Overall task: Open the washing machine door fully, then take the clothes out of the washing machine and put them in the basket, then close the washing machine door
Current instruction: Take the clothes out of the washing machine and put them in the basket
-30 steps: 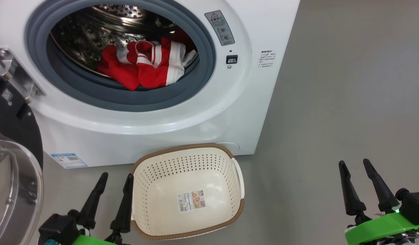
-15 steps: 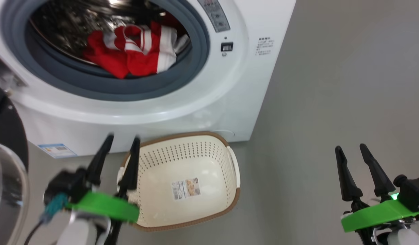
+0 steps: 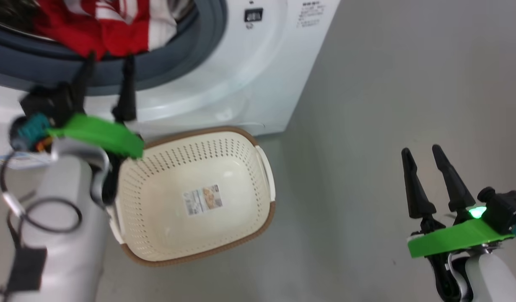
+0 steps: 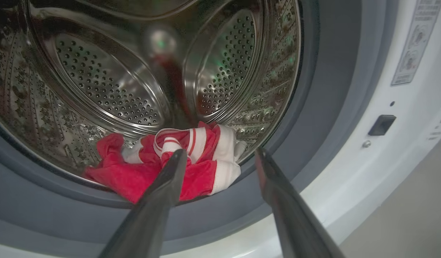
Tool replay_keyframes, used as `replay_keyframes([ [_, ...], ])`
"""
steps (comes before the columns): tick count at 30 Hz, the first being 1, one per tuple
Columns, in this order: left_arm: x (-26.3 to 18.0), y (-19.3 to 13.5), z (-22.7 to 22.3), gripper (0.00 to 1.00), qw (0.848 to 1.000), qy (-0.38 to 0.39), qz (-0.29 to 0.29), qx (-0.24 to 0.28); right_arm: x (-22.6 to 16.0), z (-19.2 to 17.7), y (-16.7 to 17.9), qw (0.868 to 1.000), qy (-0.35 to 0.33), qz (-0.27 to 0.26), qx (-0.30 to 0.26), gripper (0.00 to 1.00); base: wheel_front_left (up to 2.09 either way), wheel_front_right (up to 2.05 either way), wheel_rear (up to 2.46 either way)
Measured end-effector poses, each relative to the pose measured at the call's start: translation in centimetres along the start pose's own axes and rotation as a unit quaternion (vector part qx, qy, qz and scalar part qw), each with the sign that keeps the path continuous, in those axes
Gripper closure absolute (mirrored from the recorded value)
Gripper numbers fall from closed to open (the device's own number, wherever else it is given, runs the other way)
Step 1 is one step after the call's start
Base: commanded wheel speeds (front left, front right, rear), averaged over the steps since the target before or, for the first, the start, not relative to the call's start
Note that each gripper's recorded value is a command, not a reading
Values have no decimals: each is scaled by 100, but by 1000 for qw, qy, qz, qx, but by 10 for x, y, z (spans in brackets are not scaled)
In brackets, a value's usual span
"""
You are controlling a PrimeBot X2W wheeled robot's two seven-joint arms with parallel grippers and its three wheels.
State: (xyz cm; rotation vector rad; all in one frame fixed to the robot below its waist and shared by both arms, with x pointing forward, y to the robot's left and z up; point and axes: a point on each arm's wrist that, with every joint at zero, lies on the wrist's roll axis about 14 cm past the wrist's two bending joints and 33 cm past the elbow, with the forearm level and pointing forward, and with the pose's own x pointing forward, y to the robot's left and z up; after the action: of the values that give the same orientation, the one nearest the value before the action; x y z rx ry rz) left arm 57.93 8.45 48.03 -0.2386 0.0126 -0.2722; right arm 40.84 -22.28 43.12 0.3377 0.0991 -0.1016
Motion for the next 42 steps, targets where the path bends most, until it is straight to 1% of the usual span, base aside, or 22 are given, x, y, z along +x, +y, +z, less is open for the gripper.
replay_keyframes([
  [5, 37, 6, -15, 0, 1000, 20, 12, 7, 10, -6, -9, 1000, 5, -14, -2, 0, 0, 0, 0],
  [11, 68, 15, -42, 0, 998, 53, 26, 5, 19, -16, -16, 999, 14, -28, 8, 0, 0, 0, 0],
  [13, 78, 19, -49, 0, 998, 59, 33, 10, 23, -20, -17, 999, 18, -30, 7, 0, 0, 0, 0],
  [14, 88, 26, -53, 0, 997, 63, 46, 18, 26, -22, -20, 999, 19, -33, 5, 0, 0, 0, 0],
  [21, 116, 36, -65, 0, 995, 71, 62, 36, 28, -34, -28, 998, 35, -45, 2, 0, 0, 0, 0],
  [25, 128, 39, -75, 0, 993, 81, 69, 41, 32, -33, -31, 998, 32, -48, -3, 0, 0, 0, 0],
  [30, 130, 40, -102, 0, 988, 122, 76, 52, 31, -33, -38, 998, 34, -59, -5, 0, 0, 0, 0],
  [41, 133, 43, -111, 0, 979, 168, 72, 85, 32, -31, -38, 998, 30, -59, -3, 0, 0, 0, 0],
  [42, 133, 44, -111, 51, 979, 169, 72, 86, 33, -30, -38, 998, 29, -58, -2, 0, 0, 0, 0],
])
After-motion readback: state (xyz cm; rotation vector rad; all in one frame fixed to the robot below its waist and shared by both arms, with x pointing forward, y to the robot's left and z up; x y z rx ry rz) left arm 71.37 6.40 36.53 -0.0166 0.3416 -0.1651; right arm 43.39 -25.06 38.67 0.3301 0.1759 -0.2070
